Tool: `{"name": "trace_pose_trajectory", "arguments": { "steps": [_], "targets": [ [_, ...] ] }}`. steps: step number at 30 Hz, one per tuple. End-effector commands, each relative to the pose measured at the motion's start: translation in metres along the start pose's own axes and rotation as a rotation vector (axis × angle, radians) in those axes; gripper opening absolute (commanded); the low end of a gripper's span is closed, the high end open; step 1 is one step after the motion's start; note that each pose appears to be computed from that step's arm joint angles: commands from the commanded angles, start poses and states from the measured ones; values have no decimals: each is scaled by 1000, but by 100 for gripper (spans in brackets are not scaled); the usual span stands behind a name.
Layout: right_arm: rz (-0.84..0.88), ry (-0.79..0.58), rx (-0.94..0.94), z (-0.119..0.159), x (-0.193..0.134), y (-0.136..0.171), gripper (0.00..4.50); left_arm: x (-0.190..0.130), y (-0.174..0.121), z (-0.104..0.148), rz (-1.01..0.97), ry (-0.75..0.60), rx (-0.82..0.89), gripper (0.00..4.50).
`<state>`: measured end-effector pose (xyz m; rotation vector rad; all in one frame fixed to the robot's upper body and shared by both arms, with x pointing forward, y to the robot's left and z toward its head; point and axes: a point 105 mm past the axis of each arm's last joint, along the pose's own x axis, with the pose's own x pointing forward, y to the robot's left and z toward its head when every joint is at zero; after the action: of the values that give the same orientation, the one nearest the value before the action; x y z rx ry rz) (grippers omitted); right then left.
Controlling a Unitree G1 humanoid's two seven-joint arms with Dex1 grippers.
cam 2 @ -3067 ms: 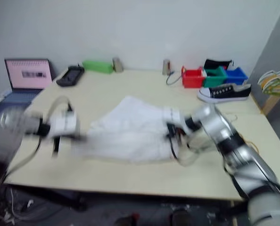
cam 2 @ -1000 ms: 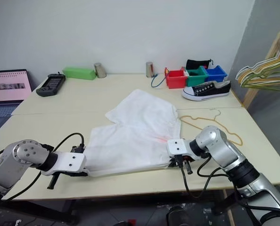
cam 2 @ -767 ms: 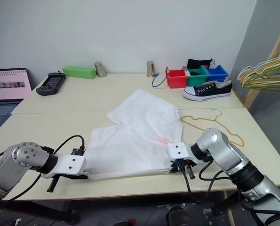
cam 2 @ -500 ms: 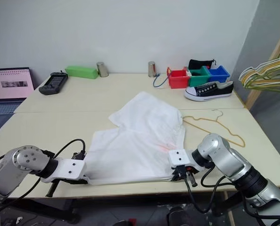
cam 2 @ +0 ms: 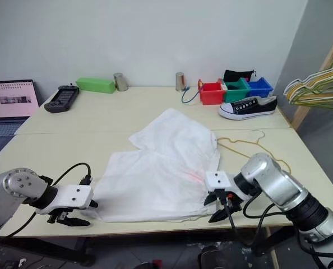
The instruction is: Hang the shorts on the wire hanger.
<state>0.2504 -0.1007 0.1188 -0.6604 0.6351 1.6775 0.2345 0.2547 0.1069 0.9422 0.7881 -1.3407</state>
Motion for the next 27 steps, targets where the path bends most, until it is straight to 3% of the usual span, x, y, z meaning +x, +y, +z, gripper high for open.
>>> {"name": "trace_pose_trajectory", "arguments": {
  "steps": [1, 3, 6, 10, 12, 16, 18, 22, 27],
  "targets": [
    [-5, -15, -14, 5, -15, 6, 382, -18, -5, 42, -20, -110, 77, 370],
    [-43, -22, 22, 3, -21, 3, 432, -21, -4, 50, -22, -120, 112, 378],
    [-163, -49, 86, -1, -35, -12, 442, -26, 6, 68, 21, -194, 120, 378],
    [-450, -77, 212, -21, -66, -46, 442, -16, 41, 113, 179, -473, 53, 378],
    [-646, -92, 291, -37, -87, -69, 442, -2, 61, 131, 296, -553, 33, 378],
    [-1046, -53, 437, -85, -143, -107, 442, 26, 75, 176, 391, -713, 10, 378],
    [-1165, -9, 483, -107, -164, -115, 442, 37, 78, 192, 403, -768, -18, 378],
    [-1276, 79, 576, -146, -189, -117, 442, 51, 78, 218, 430, -820, -30, 378],
    [-1220, 136, 662, -172, -186, -109, 442, 58, 70, 230, 426, -861, -72, 378]
  ]
}}
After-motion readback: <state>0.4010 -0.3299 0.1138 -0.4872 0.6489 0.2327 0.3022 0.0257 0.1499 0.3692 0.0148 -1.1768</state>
